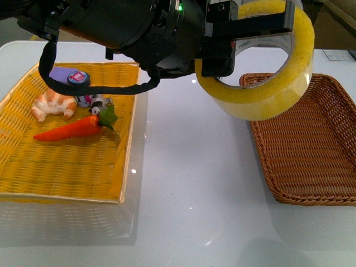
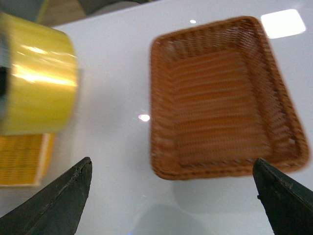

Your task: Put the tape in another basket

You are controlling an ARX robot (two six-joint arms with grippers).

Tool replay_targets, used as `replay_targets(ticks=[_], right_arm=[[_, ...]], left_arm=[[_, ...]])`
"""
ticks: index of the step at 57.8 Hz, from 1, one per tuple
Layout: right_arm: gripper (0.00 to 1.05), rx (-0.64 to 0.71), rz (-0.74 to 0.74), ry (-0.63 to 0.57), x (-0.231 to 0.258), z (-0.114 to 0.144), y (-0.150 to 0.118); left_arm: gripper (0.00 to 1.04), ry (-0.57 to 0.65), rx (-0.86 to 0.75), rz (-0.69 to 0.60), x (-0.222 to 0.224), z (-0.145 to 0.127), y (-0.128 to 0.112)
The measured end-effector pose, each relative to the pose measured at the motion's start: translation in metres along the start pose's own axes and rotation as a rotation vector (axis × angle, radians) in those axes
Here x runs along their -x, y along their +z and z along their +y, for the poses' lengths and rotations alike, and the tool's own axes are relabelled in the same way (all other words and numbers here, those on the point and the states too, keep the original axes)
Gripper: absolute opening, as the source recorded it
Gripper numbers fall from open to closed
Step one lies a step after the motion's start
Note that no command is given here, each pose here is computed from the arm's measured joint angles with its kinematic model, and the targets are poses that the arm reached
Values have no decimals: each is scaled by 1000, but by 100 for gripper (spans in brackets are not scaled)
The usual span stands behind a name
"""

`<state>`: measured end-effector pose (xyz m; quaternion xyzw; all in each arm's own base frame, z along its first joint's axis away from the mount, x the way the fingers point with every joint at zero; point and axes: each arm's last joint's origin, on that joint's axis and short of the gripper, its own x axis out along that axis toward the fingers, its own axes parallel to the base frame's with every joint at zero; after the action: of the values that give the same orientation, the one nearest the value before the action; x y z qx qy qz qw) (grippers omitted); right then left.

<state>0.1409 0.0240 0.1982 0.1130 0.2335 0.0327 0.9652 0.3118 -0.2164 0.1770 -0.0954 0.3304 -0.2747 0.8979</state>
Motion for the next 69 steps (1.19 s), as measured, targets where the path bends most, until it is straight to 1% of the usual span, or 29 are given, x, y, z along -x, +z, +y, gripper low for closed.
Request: replay_targets(ticks=[9,20,30,40,59,69], right_arm=[[96,-93,-9,219,-21,16,10],[96,-192,-18,353,-48,22,13],[96,-267,-6,430,-67,24,8],[96,-311,-12,471,-79,26,5],[96,-398,17,493,-100,26,-5],[96,-450,23,508,-107,26,-6]], left_arm=[[16,-1,7,9,1,0,-1],[16,-10,18,15,1,-1,-1],[16,-20,24,22,1,-1,-1],[16,-23,30,27,1,-1,-2],[16,-36,45,34,1,-1,-2],[16,-40,49,37,1,-1,-2]])
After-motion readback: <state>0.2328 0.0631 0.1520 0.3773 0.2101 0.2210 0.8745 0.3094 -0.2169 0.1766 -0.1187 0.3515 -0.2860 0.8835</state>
